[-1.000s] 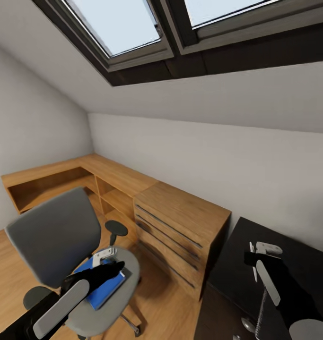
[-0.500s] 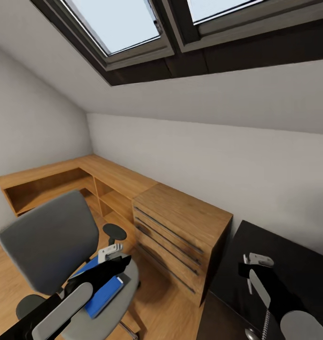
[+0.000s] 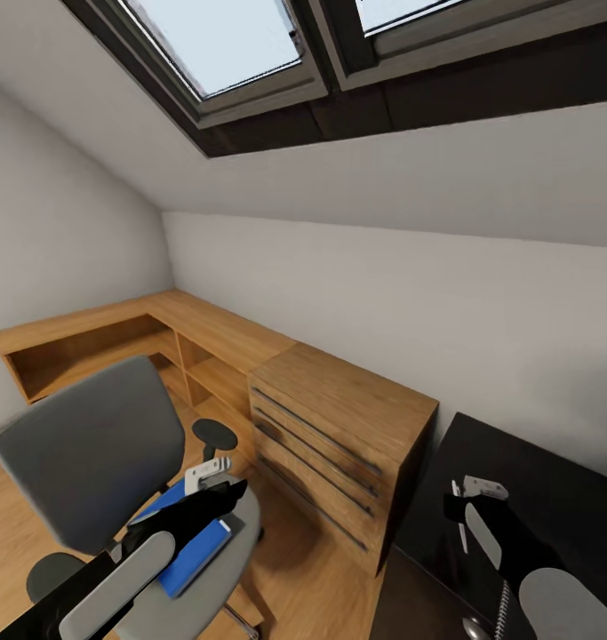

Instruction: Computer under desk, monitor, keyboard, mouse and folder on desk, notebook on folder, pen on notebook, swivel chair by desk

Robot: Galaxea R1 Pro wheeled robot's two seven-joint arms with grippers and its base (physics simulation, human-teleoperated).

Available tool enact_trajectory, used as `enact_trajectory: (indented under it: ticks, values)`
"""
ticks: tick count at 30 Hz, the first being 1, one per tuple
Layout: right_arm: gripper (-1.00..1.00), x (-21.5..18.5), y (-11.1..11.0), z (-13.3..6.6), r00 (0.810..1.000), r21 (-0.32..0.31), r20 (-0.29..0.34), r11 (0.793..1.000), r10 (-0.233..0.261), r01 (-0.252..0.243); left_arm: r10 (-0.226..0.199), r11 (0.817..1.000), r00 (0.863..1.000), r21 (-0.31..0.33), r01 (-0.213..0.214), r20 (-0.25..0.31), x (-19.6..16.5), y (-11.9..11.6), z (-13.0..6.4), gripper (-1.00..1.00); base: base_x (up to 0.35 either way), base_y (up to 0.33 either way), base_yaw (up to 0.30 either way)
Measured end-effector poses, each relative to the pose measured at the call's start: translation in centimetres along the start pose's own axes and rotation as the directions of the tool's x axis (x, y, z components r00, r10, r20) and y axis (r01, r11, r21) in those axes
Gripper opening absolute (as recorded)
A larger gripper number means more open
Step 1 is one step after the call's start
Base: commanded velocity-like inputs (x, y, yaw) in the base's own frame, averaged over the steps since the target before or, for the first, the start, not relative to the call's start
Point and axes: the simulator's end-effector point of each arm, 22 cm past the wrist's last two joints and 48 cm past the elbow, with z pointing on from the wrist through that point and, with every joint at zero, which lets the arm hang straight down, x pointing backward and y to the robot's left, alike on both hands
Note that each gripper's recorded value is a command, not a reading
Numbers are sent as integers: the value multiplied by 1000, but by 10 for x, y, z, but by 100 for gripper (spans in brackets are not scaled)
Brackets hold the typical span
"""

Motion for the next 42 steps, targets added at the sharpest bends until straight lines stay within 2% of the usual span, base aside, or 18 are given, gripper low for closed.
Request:
enact_trajectory:
  ticks: [25,26,42]
  values:
    - [-100,15,4,23,1000,-4,-2,1000,4,-4,5,1000,1000,3,-5,-5,19,8,19,100,0,0,0]
    - [100,15,4,23,1000,-4,-2,1000,4,-4,5,1000,1000,3,-5,-5,19,8,19,100,0,0,0]
    - [100,11,5,22,1000,-9,6,1000,10,-10,4,1000,1000,0,-4,-5,19,10,19,100,0,0,0]
